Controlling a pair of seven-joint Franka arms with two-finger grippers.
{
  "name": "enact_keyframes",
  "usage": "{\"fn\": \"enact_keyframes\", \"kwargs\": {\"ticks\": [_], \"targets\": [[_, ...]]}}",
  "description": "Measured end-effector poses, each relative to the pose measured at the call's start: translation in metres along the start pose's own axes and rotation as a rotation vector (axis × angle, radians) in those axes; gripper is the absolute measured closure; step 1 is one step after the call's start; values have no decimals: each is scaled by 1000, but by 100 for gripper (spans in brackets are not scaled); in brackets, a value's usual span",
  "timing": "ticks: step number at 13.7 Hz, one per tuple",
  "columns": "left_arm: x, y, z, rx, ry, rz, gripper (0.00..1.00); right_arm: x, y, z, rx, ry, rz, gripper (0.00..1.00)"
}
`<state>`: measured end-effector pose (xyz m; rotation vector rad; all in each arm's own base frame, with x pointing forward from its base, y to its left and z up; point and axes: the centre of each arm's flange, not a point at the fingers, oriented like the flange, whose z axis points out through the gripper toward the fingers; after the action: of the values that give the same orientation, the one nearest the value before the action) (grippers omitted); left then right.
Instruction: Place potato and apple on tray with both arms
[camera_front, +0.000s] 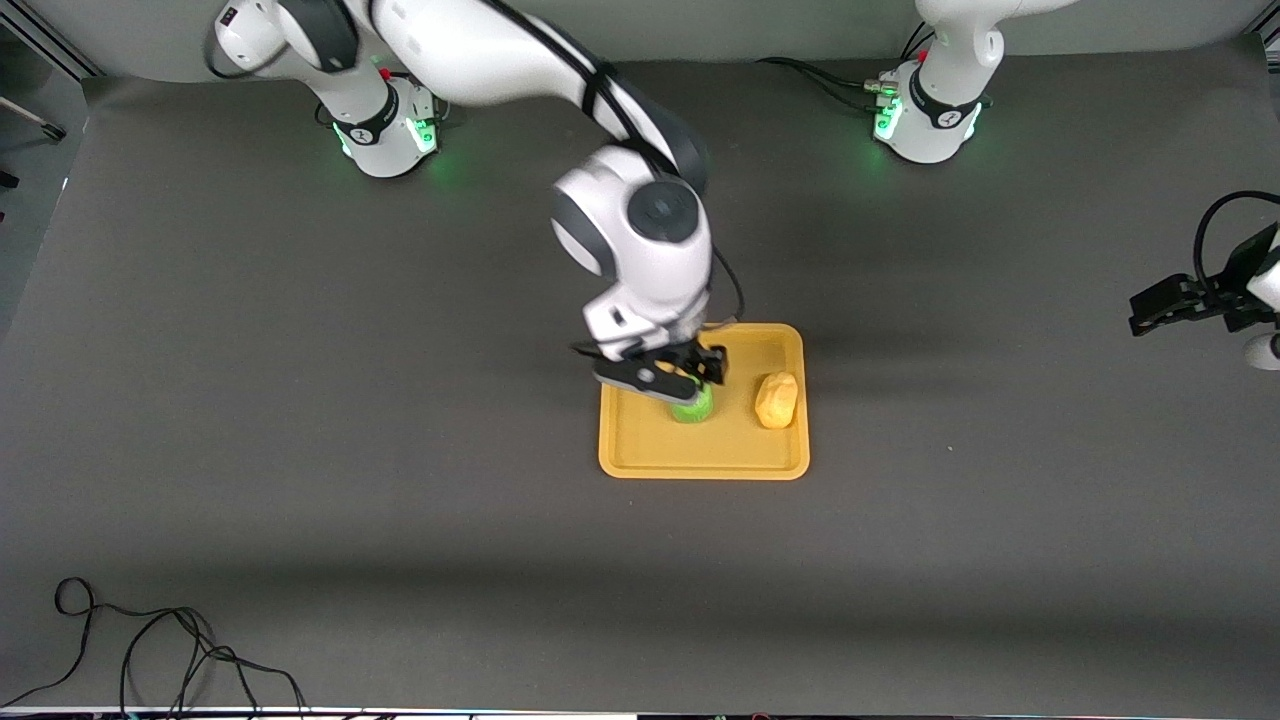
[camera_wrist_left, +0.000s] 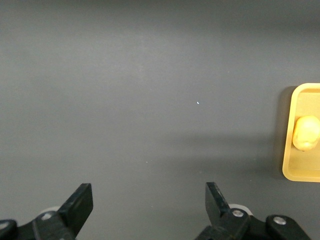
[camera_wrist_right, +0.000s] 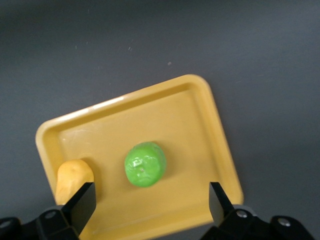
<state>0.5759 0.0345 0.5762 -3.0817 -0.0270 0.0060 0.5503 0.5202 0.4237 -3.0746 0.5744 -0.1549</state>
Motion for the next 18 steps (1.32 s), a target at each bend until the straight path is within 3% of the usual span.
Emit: {"fn": "enact_keyframes", "kwargs": {"ticks": [3,6,12,18], "targets": [[-1,4,-2,4,1,9,0,23,56,-81,-49,-61,-47,0],[-1,4,-2,-6,3,10,0,63,122,-112,-50,-95,-101,0],[-1,-1,-2,-9,2,29,0,162,322,-143,1,-160,-148,0],[-1,1,0,-9,-2,65,0,228,472,-134,24,-172,-171,0]]}}
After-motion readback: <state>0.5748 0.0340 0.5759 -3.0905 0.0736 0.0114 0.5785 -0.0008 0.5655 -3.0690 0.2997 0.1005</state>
